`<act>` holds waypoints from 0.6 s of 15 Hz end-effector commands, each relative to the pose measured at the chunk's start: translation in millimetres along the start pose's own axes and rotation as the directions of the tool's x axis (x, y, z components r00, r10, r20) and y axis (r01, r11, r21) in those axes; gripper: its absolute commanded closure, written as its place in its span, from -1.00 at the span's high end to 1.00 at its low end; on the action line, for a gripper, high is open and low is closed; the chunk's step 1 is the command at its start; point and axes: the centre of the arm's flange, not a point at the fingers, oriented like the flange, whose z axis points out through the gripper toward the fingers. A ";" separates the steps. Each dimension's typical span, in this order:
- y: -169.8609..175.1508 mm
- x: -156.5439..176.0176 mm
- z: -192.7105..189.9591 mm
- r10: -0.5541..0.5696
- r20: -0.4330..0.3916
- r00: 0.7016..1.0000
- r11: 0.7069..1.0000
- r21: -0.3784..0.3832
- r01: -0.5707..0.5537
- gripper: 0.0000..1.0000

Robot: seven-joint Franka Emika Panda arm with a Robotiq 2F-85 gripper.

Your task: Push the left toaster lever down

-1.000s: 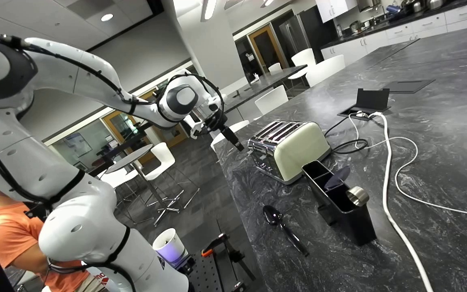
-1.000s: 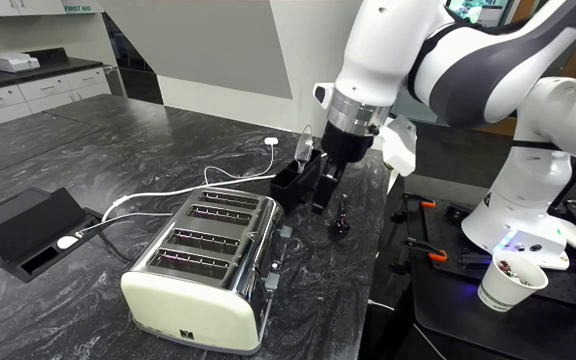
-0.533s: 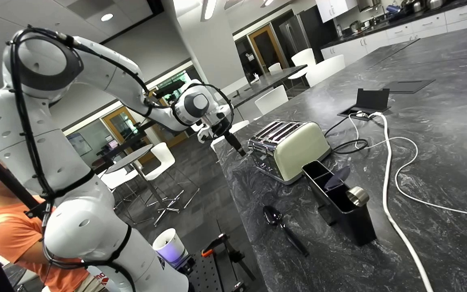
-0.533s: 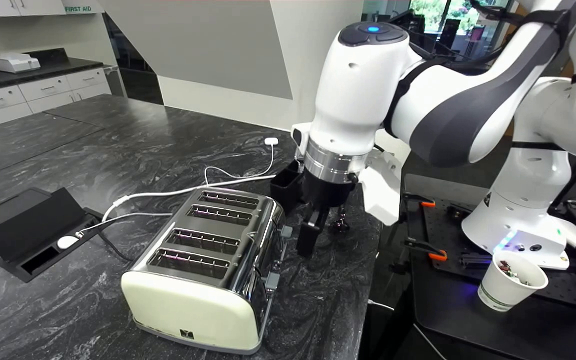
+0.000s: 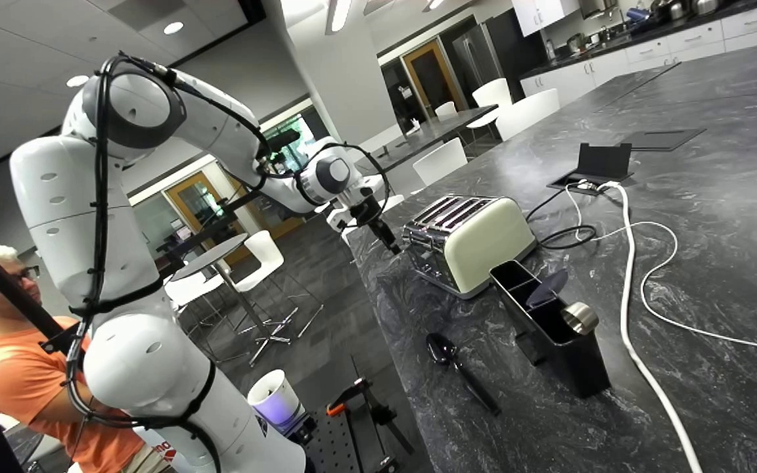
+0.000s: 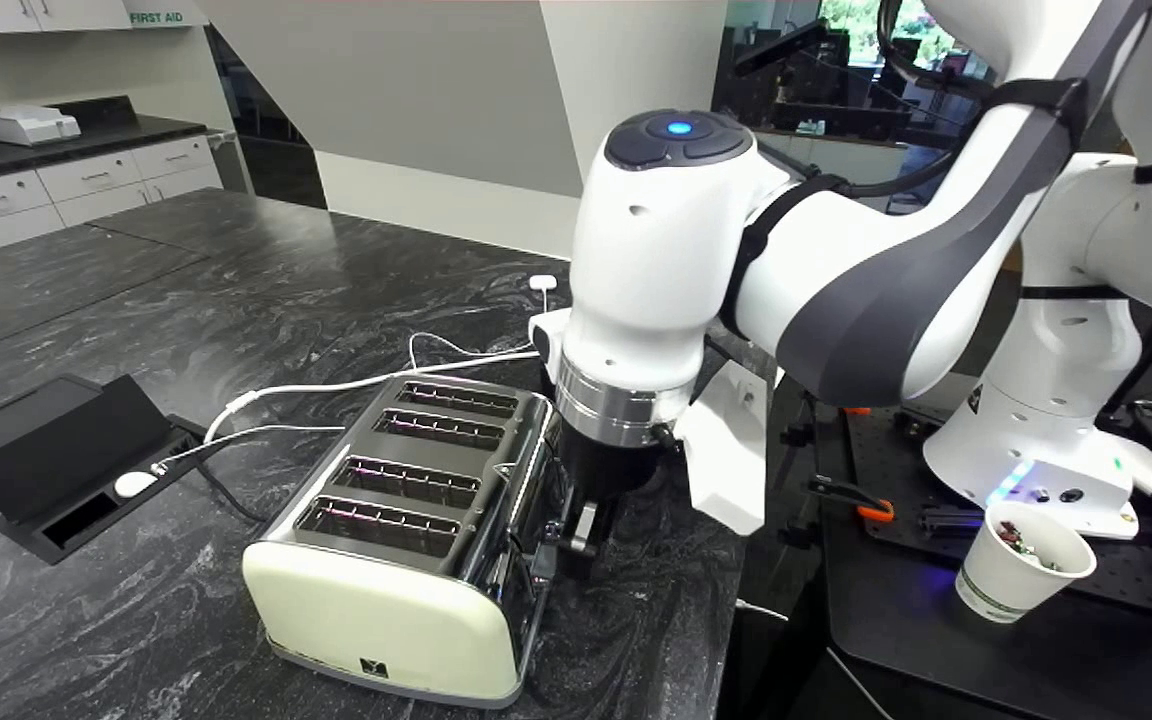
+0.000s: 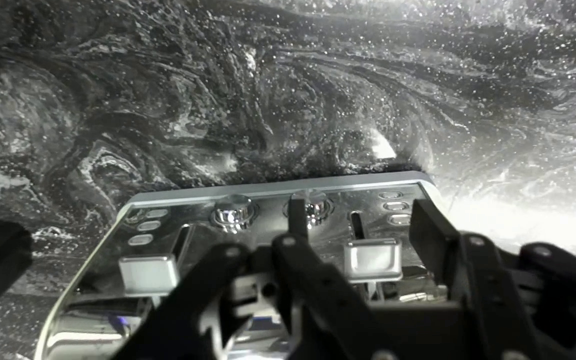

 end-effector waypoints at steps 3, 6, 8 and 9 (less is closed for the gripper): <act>-18.3 21.3 -5.5 -0.009 -0.039 0.999 1.000 0.027 0.010 -0.75; -18.3 28.6 -6.0 -0.004 -0.050 0.999 1.000 0.024 0.005 -1.00; -16.0 32.8 -3.8 0.005 -0.046 0.999 1.000 0.024 -0.004 -1.00; -14.5 34.5 -2.7 0.008 -0.043 0.999 1.000 0.024 -0.007 -1.00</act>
